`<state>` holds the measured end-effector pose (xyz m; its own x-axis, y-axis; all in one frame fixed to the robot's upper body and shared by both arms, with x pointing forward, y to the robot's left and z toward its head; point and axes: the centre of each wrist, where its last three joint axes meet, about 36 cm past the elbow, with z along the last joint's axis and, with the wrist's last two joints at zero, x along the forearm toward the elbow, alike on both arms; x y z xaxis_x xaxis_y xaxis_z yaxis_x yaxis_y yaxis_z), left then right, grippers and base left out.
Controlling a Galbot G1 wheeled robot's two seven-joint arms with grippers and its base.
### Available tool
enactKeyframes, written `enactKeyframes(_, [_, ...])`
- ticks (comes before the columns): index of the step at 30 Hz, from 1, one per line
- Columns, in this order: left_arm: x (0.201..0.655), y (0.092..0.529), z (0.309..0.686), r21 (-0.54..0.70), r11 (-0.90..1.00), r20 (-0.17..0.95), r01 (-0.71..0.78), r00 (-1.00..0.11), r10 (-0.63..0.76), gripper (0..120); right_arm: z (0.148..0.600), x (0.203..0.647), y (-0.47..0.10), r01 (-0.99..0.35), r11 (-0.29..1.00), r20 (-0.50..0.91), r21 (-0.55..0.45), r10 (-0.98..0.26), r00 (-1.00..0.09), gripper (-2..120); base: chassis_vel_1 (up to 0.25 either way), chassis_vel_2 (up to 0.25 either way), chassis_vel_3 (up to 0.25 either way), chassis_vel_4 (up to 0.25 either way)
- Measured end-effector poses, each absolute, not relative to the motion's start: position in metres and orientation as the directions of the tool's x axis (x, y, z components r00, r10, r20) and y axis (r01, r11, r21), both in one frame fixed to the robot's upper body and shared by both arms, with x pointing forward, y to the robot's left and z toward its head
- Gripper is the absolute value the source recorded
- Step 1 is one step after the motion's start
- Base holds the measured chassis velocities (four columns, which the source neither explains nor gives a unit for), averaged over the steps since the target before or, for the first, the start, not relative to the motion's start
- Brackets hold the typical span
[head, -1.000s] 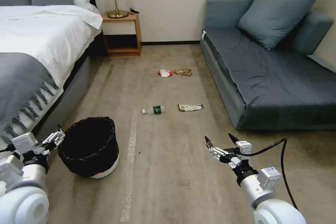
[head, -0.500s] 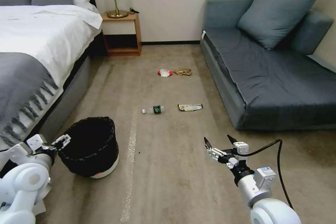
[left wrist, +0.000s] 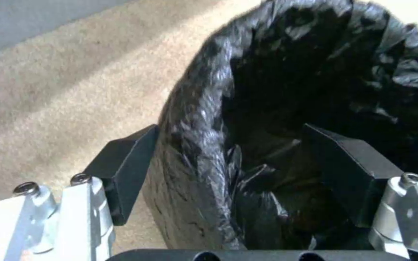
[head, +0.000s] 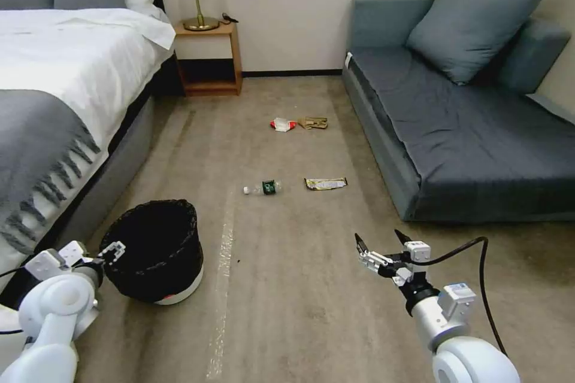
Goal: Pick up the trash bin, then pick up the garbage on the floor and place it into the trash bin.
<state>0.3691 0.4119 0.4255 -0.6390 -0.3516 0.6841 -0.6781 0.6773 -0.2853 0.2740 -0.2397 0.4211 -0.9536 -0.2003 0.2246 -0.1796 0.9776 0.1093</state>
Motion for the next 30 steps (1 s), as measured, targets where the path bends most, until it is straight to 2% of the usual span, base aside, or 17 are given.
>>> enactKeyframes(7, [0.378, 0.410, 0.416, -0.293, 0.658, 0.721, -0.694, -0.612, -0.325, 75, 0.420, 0.274, -0.242, -0.188, 0.978, 0.233, 0.093, -0.204, -0.951, 100, 0.000, 0.000, 0.000, 0.000])
enactKeyframes(15, [0.389, 0.416, 0.406, -0.291, 0.632, 0.769, -0.719, -0.569, -0.293, 65, 0.421, 0.274, -0.242, -0.192, 0.977, 0.237, 0.090, -0.208, -0.949, 100, 0.000, 0.000, 0.000, 0.000])
enactKeyframes(18, [0.389, 0.417, 0.405, -0.281, 0.633, 0.771, -0.721, -0.563, -0.299, 50, 0.418, 0.271, -0.240, -0.194, 0.977, 0.245, 0.086, -0.209, -0.947, 100, 0.000, 0.000, 0.000, 0.000])
enactKeyframes(19, [0.389, 0.417, 0.405, -0.281, 0.633, 0.771, -0.721, -0.563, -0.299, 50, 0.418, 0.271, -0.240, -0.194, 0.977, 0.245, 0.086, -0.209, -0.947, 100, 0.000, 0.000, 0.000, 0.000])
enactKeyframes(25, [0.384, 0.418, 0.399, -0.273, 0.634, 0.774, -0.723, -0.556, -0.301, 26, 0.419, 0.269, -0.238, -0.190, 0.978, 0.245, 0.085, -0.205, -0.948, 100, 0.000, 0.000, 0.000, 0.000])
enactKeyframes(26, [0.384, 0.418, 0.399, -0.273, 0.634, 0.774, -0.723, -0.556, -0.301, 26, 0.419, 0.269, -0.238, -0.190, 0.978, 0.245, 0.085, -0.205, -0.948, 100, 0.000, 0.000, 0.000, 0.000])
enactKeyframes(30, [0.378, 0.417, 0.393, -0.265, 0.633, 0.768, -0.728, -0.556, -0.318, 7, 0.419, 0.265, -0.235, -0.188, 0.978, 0.252, 0.086, -0.204, -0.946, 100, 0.000, 0.000, 0.000, 0.000])
